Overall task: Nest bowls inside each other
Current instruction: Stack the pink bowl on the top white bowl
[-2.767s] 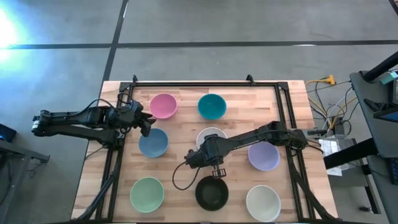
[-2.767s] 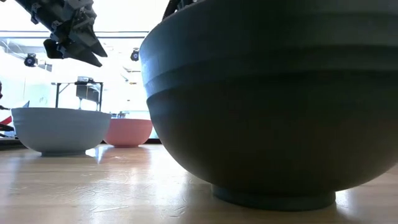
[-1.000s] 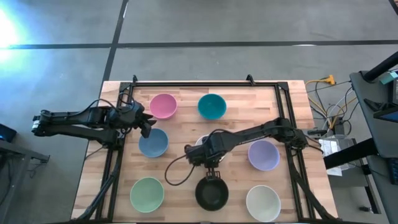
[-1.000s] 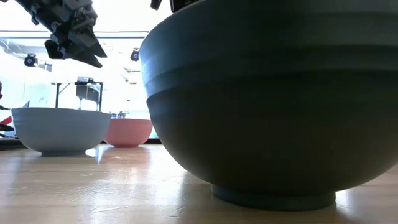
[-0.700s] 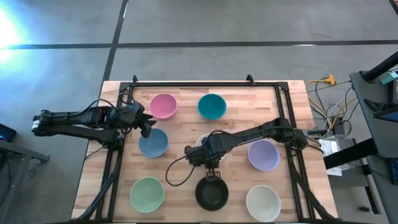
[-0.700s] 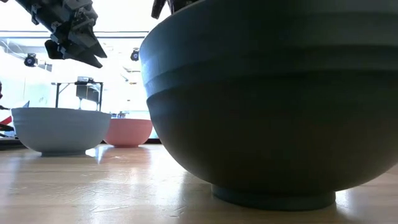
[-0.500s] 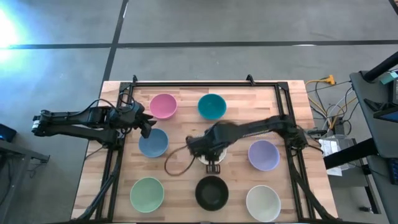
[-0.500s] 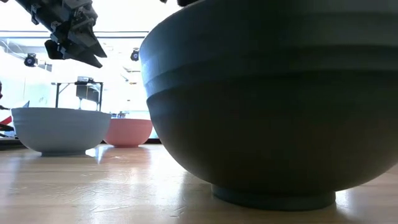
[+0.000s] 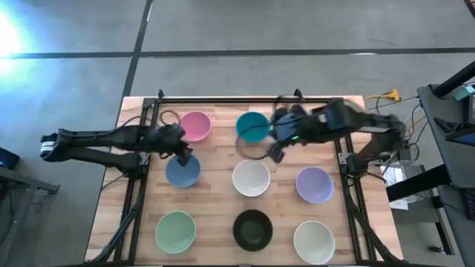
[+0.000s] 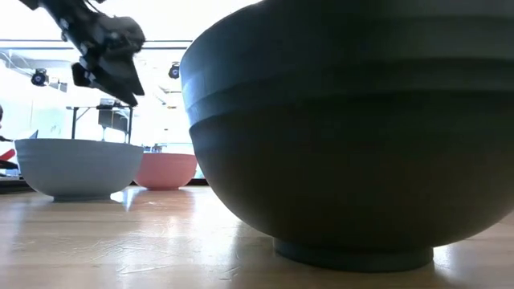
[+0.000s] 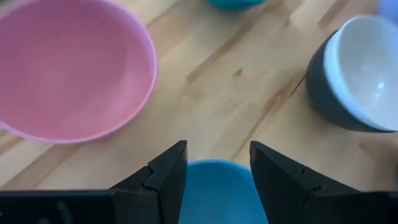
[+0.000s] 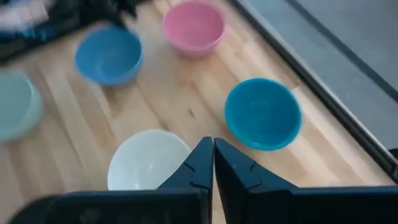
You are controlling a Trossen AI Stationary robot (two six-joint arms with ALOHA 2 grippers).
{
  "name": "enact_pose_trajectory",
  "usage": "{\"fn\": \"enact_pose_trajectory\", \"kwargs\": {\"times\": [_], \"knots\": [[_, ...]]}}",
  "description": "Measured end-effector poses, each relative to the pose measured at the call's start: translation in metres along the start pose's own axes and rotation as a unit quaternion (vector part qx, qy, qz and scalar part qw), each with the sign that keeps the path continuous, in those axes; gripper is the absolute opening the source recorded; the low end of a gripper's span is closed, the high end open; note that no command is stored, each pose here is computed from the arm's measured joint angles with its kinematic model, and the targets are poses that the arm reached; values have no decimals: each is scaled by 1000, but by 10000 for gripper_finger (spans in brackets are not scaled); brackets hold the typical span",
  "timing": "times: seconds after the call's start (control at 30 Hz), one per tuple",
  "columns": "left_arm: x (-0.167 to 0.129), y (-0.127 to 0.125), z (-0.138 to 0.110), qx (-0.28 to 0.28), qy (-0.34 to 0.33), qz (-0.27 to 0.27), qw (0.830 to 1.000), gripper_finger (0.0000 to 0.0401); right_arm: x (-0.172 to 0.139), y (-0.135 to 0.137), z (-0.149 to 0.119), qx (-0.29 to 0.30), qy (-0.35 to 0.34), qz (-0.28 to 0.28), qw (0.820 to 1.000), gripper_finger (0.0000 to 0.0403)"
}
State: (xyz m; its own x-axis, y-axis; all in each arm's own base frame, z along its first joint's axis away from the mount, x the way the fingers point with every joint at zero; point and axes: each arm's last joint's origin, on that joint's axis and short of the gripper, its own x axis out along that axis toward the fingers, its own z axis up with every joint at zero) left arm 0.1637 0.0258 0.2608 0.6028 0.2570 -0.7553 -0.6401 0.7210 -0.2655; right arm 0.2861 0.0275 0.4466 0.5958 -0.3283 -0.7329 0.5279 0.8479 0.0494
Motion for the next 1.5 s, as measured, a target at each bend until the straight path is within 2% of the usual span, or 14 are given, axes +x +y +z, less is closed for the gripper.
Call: {"fn": "enact_pose_trajectory", "kwargs": {"times": [0.13,0.3,0.47,0.67,0.8,0.97,1.27,1.37,1.5], "knots": [[22,5,25,-6,39,28,999,159,-28,-19,-5,33,-27,11,999,8],[41,16,70,-2,65,29,997,159,-38,-29,-17,49,-28,15,998,8],[62,15,103,8,101,30,994,159,-33,-35,-31,44,-12,6,999,8],[90,9,126,22,166,57,984,159,-25,-37,-46,41,7,5,999,8],[106,10,129,23,207,89,974,159,-24,-38,-55,34,15,6,999,8],[126,17,120,22,252,118,960,159,-28,-45,-64,33,15,7,999,8],[146,24,109,49,290,123,948,156,-35,-57,-75,37,3,9,999,8],[148,24,108,56,294,122,946,132,-36,-60,-76,31,-9,-2,999,8],[152,25,106,56,304,124,943,71,-39,-63,-76,19,-22,-16,999,9]]}}
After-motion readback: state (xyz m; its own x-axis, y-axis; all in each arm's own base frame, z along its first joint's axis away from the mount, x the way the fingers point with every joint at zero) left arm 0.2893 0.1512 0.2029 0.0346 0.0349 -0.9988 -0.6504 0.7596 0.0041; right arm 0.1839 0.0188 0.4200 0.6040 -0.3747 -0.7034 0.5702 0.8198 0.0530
